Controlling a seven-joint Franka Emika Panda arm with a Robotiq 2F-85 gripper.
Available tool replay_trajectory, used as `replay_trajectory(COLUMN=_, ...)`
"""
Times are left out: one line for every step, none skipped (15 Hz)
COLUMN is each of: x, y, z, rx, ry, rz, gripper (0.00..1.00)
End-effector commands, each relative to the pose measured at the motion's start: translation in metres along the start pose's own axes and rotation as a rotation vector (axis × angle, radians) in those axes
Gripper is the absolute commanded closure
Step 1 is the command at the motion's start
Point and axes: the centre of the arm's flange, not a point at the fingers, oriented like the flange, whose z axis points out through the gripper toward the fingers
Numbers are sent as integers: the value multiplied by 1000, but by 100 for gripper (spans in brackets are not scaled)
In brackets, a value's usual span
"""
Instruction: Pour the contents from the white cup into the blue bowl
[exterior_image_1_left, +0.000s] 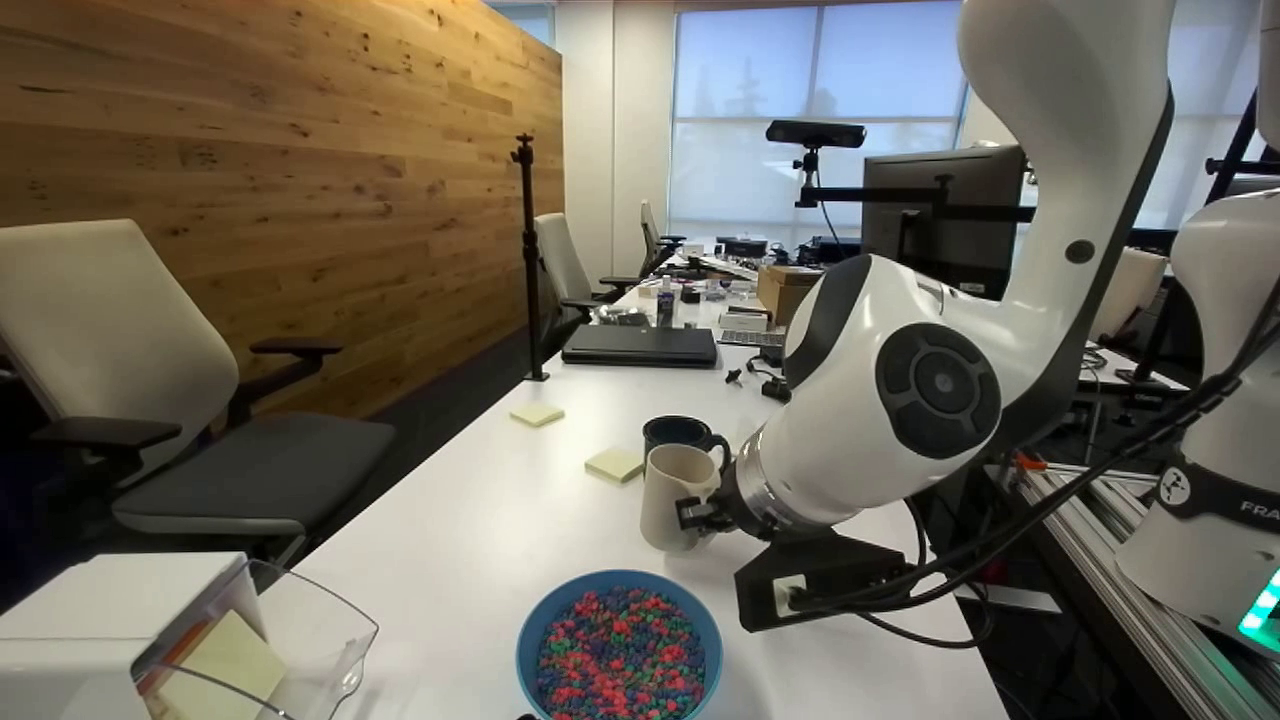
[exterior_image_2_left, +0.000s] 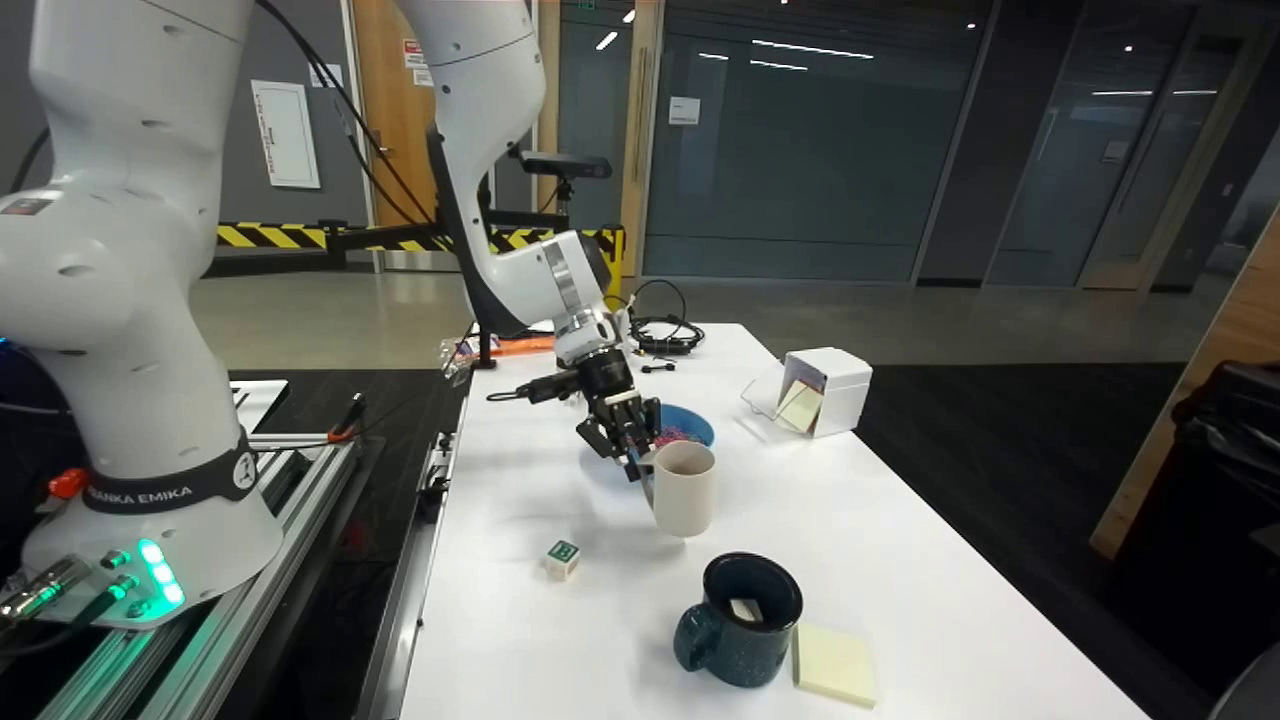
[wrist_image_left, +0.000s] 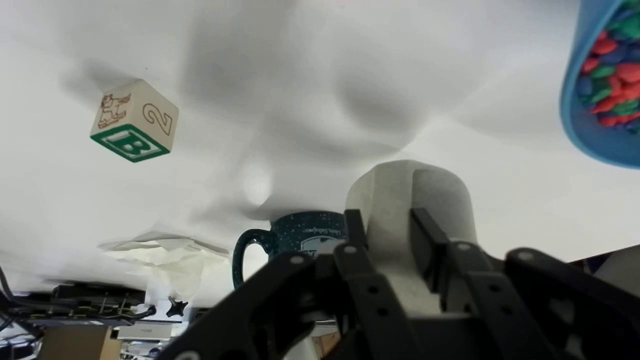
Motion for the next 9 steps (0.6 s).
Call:
replay_trajectory(x=3, y=-6, z=9, rx=12, ry=-12, rz=-4, gripper=93)
replay_trajectory(x=2, y=-7, z=10, rx=11, ry=-14, rz=-5, gripper=93)
replay_trajectory(x=2, y=-8, z=10, rx=10, ry=-16, rz=-6, gripper=93)
replay_trajectory(x=1, y=-9, z=10, rx=14, ry=-23, rz=-4, gripper=93)
replay_trajectory(x=1, y=-9, z=10, rx=15, ry=-29, rz=-4, gripper=93)
replay_trajectory(x=0, y=-10, z=10, rx=18, ry=-35, rz=-4, gripper=93)
replay_trajectory(x=-1, y=-10, z=11, rx=18, ry=-41, rz=-6, gripper=93)
replay_trajectory(x=-1, y=-10, z=10, rx=20, ry=-45, rz=-8, gripper=93)
replay_trajectory(x=-2, y=-10, z=11, rx=19, ry=-47, rz=-11, gripper=93)
